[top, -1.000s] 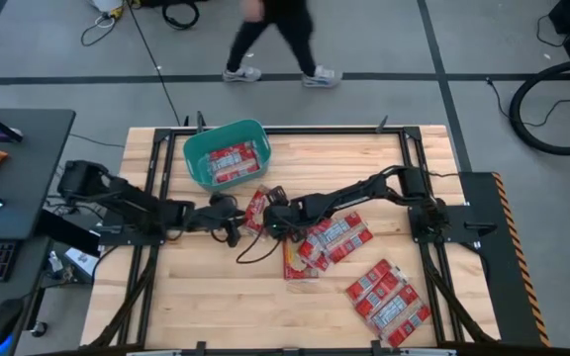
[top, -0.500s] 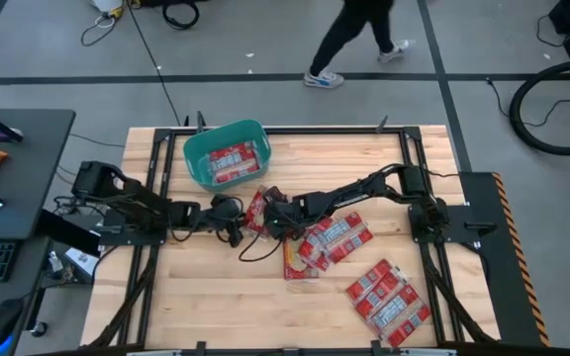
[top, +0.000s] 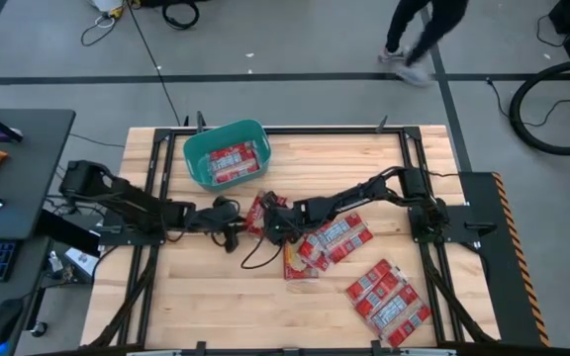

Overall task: Sort popcorn bags into baskets
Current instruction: Put the popcorn bag into the green bin

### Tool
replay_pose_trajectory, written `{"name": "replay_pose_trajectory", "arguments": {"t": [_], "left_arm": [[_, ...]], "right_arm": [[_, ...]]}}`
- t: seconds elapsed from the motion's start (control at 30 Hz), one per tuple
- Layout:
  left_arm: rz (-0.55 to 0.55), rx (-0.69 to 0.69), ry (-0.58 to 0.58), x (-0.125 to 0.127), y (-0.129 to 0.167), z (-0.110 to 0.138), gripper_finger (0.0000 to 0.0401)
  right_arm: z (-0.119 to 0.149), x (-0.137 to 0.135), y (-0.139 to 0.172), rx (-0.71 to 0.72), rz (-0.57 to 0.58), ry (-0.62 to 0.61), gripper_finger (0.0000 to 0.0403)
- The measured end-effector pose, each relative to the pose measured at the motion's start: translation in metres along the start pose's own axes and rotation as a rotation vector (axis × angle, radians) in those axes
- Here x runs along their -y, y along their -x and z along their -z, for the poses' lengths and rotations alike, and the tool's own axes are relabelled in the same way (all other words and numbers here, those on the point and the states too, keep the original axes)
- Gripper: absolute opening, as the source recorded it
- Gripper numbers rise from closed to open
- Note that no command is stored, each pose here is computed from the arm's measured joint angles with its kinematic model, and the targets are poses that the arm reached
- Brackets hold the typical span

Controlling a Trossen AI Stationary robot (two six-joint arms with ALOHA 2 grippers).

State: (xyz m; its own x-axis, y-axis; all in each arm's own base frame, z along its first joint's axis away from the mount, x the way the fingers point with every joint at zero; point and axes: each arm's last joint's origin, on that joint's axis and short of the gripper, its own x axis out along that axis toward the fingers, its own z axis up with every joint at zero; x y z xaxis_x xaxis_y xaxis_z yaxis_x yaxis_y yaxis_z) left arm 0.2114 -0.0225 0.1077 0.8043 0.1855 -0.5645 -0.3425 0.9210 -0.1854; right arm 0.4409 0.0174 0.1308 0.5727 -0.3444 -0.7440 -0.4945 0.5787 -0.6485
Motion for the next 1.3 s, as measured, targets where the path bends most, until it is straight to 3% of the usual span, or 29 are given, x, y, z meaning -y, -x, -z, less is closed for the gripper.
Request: {"name": "replay_pose_trajectory", "arguments": {"t": [0.13, 0.33, 0.63, 0.9, 1.3], "left_arm": [[0.054, 0.065, -0.041, 0.011, 0.012, -0.007, 0.0121], [0.053, 0.175, -0.110, 0.029, 0.032, -0.011, 0.0121], [0.071, 0.243, -0.149, 0.050, 0.053, -0.005, 0.0121], [0.085, 0.286, -0.187, 0.059, 0.072, -0.001, 0.0121], [0.128, 0.418, -0.227, 0.057, 0.105, -0.019, 0.0121]], "right_arm": [[-0.001, -0.002, 0.005, -0.065, 0.036, 0.007, 0.0026], [-0.001, 0.002, 0.021, -0.127, 0.078, -0.010, 0.0034], [0.005, 0.034, 0.069, -0.152, 0.212, -0.147, 0.0033], [0.006, 0.065, 0.092, -0.118, 0.329, -0.256, 0.0033], [-0.012, 0.118, 0.062, -0.100, 0.358, -0.253, 0.0032]]}}
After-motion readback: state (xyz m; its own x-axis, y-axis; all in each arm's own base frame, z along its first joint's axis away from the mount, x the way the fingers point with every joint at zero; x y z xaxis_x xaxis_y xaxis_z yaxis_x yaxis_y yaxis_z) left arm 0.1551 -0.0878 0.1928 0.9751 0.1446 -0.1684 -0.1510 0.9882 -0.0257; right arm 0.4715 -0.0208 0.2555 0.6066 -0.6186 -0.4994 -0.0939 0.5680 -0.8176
